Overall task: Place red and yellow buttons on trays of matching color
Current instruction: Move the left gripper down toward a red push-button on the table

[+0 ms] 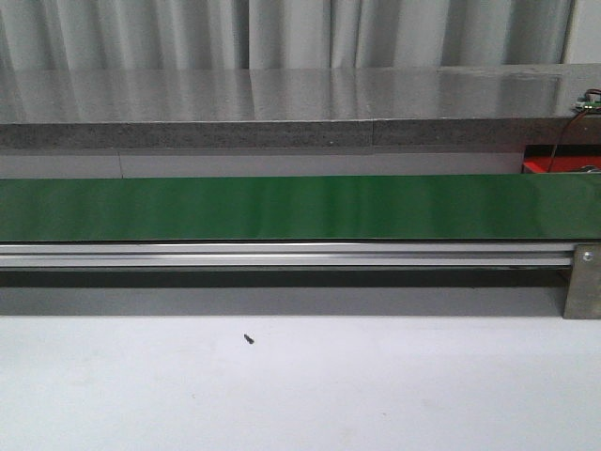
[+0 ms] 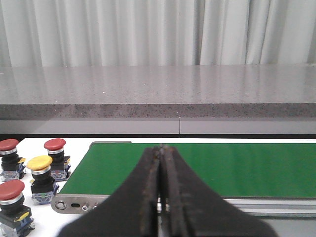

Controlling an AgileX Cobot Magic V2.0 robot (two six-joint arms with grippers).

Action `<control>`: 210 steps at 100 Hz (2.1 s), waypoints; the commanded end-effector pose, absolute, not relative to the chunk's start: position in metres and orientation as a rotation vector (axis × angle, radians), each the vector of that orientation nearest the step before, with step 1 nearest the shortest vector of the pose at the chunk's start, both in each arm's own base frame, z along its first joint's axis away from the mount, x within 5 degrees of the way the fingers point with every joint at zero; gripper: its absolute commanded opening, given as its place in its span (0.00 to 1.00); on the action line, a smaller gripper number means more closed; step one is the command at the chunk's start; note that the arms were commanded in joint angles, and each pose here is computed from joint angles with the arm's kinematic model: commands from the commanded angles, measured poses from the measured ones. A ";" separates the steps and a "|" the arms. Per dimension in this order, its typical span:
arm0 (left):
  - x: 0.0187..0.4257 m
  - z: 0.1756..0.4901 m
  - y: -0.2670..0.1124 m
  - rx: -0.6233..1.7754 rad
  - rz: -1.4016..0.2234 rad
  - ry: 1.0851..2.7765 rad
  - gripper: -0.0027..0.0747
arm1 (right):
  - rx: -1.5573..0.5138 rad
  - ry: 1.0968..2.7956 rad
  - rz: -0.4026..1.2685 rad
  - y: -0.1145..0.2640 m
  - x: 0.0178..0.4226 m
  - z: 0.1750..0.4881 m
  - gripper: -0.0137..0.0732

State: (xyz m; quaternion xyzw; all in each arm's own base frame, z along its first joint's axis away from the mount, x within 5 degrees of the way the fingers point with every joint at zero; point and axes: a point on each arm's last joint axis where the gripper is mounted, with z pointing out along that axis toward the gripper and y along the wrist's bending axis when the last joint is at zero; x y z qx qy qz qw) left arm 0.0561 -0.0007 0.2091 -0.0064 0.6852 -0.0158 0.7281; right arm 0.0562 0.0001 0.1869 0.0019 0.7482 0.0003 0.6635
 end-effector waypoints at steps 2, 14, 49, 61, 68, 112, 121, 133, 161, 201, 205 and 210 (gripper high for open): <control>0.055 0.205 -0.001 -0.026 -0.047 1.426 0.01 | -0.007 1.581 -0.013 0.000 0.055 0.201 0.08; 0.054 0.206 -0.001 -0.026 -0.048 1.419 0.01 | -0.007 1.581 -0.013 0.000 0.055 0.201 0.08; 0.050 0.235 0.000 -0.039 -0.064 1.388 0.01 | -0.007 1.581 -0.013 0.000 0.055 0.201 0.08; 0.047 0.264 -0.001 -0.038 -0.066 1.438 0.01 | -0.007 1.581 -0.013 0.000 0.055 0.201 0.08; 0.047 0.285 -0.001 -0.038 -0.068 1.475 0.01 | -0.007 1.581 -0.013 0.000 0.055 0.201 0.08; 0.086 0.359 -0.003 -0.039 -0.066 1.948 0.01 | -0.007 1.581 -0.013 0.000 0.055 0.201 0.08; 0.096 0.356 -0.003 -0.042 -0.070 1.985 0.01 | -0.007 1.581 -0.013 0.000 0.055 0.201 0.08; 0.104 0.352 -0.003 -0.043 -0.070 2.020 0.01 | -0.007 1.581 -0.013 0.000 0.055 0.201 0.08; 0.110 0.345 -0.005 -0.054 -0.096 2.101 0.10 | -0.007 1.581 -0.013 0.000 0.055 0.201 0.08; 0.108 0.341 -0.005 -0.053 -0.097 2.147 0.82 | -0.007 1.581 -0.013 0.000 0.055 0.201 0.08; 0.108 0.341 -0.004 -0.073 -0.102 2.154 0.82 | -0.007 1.581 -0.013 0.000 0.055 0.201 0.08; 0.108 0.340 -0.003 -0.129 -0.103 2.157 0.82 | -0.007 1.581 -0.013 0.000 0.055 0.201 0.08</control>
